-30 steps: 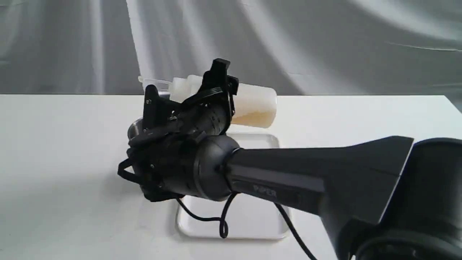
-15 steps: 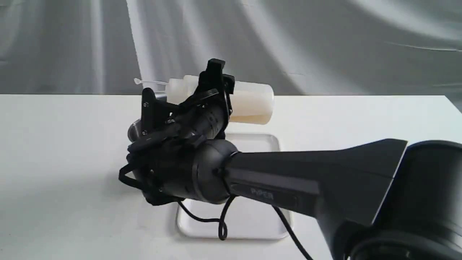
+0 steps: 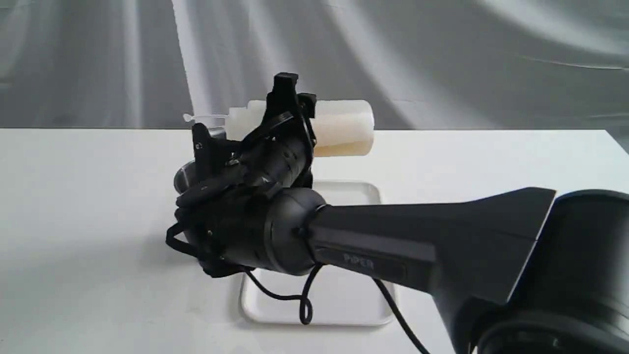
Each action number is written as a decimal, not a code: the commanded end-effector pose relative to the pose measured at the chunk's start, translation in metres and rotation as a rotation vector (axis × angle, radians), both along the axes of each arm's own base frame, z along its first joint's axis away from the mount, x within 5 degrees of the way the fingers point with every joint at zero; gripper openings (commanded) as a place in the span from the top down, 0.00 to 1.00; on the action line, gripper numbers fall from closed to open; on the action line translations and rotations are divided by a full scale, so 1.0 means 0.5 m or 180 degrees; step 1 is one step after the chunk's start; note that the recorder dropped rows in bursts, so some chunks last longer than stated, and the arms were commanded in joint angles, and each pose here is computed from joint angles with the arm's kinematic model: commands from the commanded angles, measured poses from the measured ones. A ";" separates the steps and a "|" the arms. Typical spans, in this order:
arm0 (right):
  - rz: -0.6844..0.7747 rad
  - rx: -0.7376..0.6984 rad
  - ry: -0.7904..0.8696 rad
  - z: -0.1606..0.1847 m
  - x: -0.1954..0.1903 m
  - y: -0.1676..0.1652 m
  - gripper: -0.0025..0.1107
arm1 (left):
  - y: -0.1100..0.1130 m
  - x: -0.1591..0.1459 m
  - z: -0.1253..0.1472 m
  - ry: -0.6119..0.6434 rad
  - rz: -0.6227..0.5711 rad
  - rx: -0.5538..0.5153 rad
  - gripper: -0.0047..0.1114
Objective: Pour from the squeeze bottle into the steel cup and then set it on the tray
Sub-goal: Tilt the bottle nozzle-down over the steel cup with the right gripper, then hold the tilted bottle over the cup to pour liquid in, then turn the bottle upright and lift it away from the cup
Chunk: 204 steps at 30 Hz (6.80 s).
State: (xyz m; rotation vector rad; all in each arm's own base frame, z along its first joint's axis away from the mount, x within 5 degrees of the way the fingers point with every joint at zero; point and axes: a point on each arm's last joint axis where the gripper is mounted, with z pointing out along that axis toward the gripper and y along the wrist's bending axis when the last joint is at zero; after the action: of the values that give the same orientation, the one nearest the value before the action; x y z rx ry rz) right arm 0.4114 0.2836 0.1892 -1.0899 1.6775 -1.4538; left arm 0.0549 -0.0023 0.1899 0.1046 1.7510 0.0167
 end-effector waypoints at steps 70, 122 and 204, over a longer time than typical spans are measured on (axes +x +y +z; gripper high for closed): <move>0.0281 -0.1922 0.0368 0.047 0.010 -0.003 0.84 | -0.001 0.000 -0.001 -0.0015 -0.0017 -0.0016 0.96; 0.0316 -0.2264 0.0479 0.049 0.011 -0.001 0.84 | -0.001 0.000 -0.001 -0.0016 -0.0019 -0.0007 0.96; -0.0395 0.2428 -0.1439 0.298 -0.112 -0.119 0.84 | -0.001 0.000 -0.001 -0.0015 -0.0017 -0.0016 0.96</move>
State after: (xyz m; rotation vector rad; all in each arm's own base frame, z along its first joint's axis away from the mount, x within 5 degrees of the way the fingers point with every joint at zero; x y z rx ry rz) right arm 0.3638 0.2342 0.3245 -0.2543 1.7592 -0.8740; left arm 0.0549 -0.0023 0.1899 0.1046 1.7510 0.0167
